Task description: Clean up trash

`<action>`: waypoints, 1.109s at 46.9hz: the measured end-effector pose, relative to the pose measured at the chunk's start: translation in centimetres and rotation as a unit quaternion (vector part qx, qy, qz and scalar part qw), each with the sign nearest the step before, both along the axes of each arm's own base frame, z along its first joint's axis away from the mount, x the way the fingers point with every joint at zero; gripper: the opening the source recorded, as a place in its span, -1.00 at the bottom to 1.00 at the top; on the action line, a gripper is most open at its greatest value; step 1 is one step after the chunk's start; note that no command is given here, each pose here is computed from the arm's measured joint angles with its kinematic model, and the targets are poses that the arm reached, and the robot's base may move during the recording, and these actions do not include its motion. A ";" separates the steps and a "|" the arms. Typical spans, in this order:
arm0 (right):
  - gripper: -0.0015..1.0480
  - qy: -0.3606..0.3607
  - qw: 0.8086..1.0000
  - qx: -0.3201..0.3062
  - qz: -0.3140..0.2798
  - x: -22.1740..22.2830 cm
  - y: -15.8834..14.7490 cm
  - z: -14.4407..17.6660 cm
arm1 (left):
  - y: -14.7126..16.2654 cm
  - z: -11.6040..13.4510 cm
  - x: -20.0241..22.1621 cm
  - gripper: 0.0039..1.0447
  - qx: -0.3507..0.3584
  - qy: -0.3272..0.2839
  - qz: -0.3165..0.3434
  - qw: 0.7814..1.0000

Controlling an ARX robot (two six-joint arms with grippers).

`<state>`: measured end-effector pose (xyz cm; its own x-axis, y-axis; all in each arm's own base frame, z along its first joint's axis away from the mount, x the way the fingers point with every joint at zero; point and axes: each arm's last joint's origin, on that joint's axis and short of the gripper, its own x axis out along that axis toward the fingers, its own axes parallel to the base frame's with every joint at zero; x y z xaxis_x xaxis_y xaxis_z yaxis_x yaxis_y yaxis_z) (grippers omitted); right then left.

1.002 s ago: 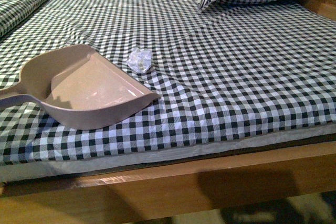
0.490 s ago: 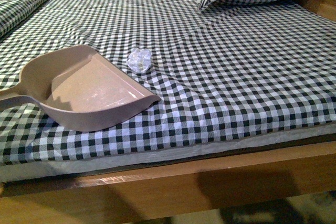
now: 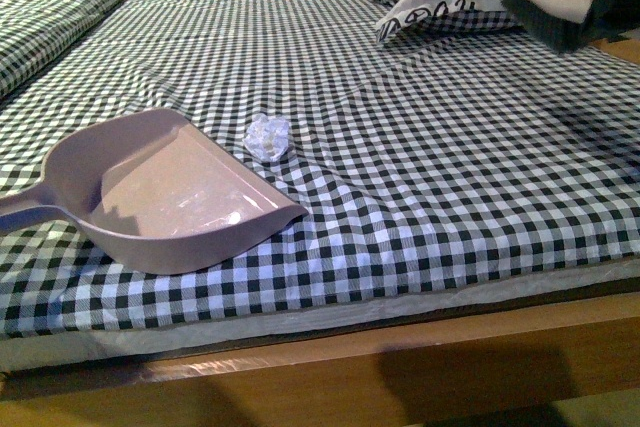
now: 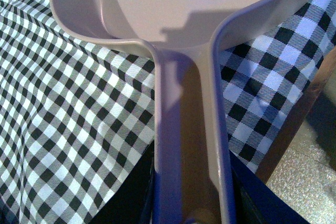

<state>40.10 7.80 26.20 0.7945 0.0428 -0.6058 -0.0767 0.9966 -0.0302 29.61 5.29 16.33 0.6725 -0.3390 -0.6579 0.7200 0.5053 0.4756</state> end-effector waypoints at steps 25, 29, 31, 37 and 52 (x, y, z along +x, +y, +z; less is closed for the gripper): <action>-0.60 0.045 0.996 0.027 0.068 3.8 8.4 -3.3 | 0.0 0.0 0.0 -0.47 0.001 -0.001 -0.001 1.000; -0.60 0.056 0.995 0.023 0.078 3.6 9.7 -4.2 | 0.0 0.0 0.0 -0.47 0.001 -0.001 -0.001 1.000; -0.60 0.060 0.995 0.022 0.083 3.5 10.2 -4.6 | 0.0 0.0 0.0 -0.47 0.001 0.000 -0.001 1.000; -0.60 0.075 0.992 0.033 0.096 3.4 11.9 -5.6 | 0.0 0.0 0.0 -0.47 0.001 -0.001 -0.001 1.000; -0.60 0.084 0.989 0.034 0.118 2.6 14.5 -6.1 | 0.0 0.0 0.0 -0.47 0.001 -0.001 -0.002 1.000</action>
